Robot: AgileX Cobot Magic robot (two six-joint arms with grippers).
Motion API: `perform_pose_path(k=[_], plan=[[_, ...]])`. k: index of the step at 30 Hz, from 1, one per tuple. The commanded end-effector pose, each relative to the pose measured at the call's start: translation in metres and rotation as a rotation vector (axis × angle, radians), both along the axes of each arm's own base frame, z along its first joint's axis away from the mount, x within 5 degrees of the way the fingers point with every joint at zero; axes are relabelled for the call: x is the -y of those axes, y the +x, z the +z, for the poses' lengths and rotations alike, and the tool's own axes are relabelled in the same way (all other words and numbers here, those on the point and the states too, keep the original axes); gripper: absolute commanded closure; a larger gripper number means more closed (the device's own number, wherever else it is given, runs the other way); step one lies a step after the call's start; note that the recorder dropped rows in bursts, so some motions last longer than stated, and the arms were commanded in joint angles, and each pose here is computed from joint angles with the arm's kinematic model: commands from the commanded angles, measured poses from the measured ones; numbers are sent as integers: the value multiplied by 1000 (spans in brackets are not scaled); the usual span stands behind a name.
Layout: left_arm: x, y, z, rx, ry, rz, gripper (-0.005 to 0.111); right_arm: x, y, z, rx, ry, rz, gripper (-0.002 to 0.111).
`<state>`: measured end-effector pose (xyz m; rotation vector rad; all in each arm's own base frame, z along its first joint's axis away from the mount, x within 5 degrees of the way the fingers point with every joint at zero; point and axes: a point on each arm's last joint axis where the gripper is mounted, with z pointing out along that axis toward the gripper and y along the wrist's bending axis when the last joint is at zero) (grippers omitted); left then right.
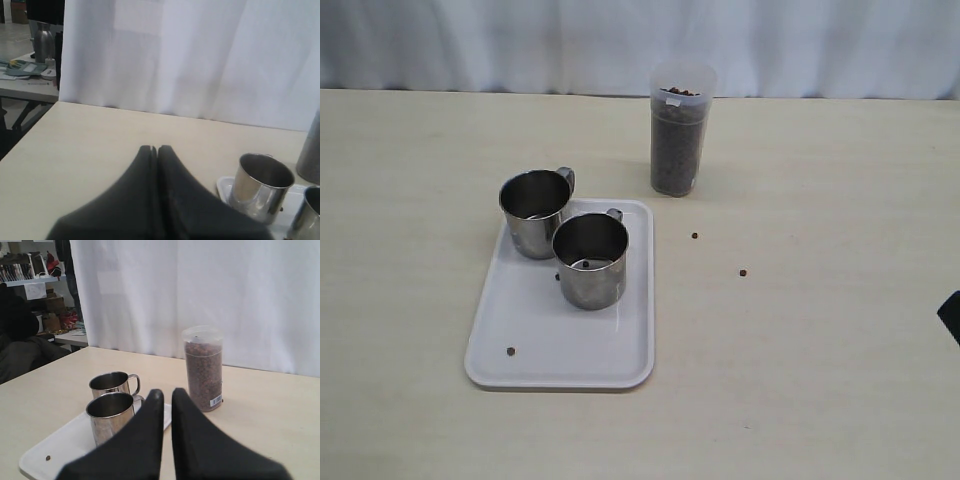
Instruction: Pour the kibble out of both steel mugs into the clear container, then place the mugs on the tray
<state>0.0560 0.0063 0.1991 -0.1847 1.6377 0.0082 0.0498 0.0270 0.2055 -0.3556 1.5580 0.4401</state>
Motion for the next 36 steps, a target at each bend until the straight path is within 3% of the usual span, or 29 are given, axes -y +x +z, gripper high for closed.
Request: perform_pose_path(k=[1, 30, 32, 36], plan=[[-1, 0, 0, 1, 103, 4, 107, 0, 0, -2, -2, -4, 3, 103], [-1, 0, 0, 2, 99, 3, 107, 0, 0, -2, 11, -42, -2, 103], [-1, 0, 0, 2, 99, 3, 107, 5, 2, -2, 2, -31, -101, 103], [-1, 0, 0, 2, 99, 3, 107, 26, 7, -2, -22, 40, -487, 103]])
